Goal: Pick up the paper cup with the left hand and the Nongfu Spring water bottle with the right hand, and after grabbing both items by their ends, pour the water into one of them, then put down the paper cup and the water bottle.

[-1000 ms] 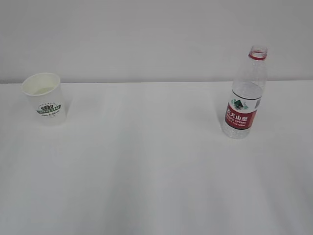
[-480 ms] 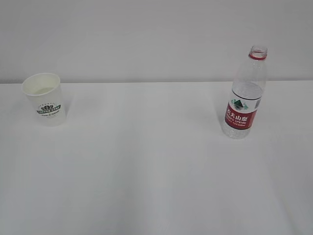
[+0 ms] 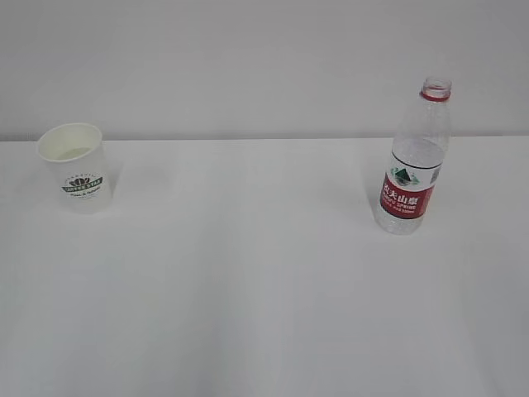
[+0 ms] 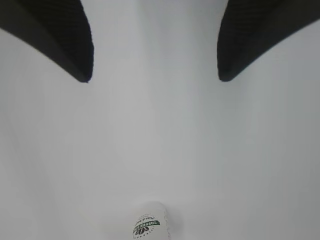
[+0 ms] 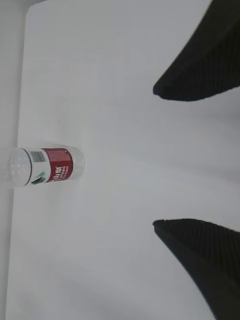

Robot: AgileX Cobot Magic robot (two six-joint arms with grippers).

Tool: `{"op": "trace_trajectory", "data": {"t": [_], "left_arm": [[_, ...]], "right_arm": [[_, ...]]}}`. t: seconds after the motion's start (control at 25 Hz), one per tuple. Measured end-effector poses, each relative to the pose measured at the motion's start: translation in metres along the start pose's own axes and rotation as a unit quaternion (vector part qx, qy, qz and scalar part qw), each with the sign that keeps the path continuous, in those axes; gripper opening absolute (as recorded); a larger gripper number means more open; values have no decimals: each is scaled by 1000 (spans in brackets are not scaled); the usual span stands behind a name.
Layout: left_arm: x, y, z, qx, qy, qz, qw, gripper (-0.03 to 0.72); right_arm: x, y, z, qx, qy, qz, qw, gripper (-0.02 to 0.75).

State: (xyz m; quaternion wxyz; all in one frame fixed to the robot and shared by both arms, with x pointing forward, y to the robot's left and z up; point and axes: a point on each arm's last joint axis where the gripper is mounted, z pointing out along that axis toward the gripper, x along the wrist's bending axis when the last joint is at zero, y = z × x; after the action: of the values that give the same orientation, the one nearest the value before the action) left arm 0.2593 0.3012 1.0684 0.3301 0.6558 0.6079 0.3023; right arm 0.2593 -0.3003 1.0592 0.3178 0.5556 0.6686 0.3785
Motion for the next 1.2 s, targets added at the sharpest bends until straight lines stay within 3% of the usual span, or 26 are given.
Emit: {"op": "trace_trajectory", "data": {"t": [0.4, 0.8, 1.2], "left_arm": [[-3, -12, -9, -35, -18, 8, 999, 526], [-3, -27, -17, -76, -23, 6, 997, 507], [-3, -27, -17, -75, -23, 6, 997, 504]], "right_arm": [[0, -15, -2, 68, 2, -14, 998, 555], [-1, -27, -19, 3, 9, -11, 1000, 555], [0, -27, -20, 1, 12, -13, 1000, 554]]}}
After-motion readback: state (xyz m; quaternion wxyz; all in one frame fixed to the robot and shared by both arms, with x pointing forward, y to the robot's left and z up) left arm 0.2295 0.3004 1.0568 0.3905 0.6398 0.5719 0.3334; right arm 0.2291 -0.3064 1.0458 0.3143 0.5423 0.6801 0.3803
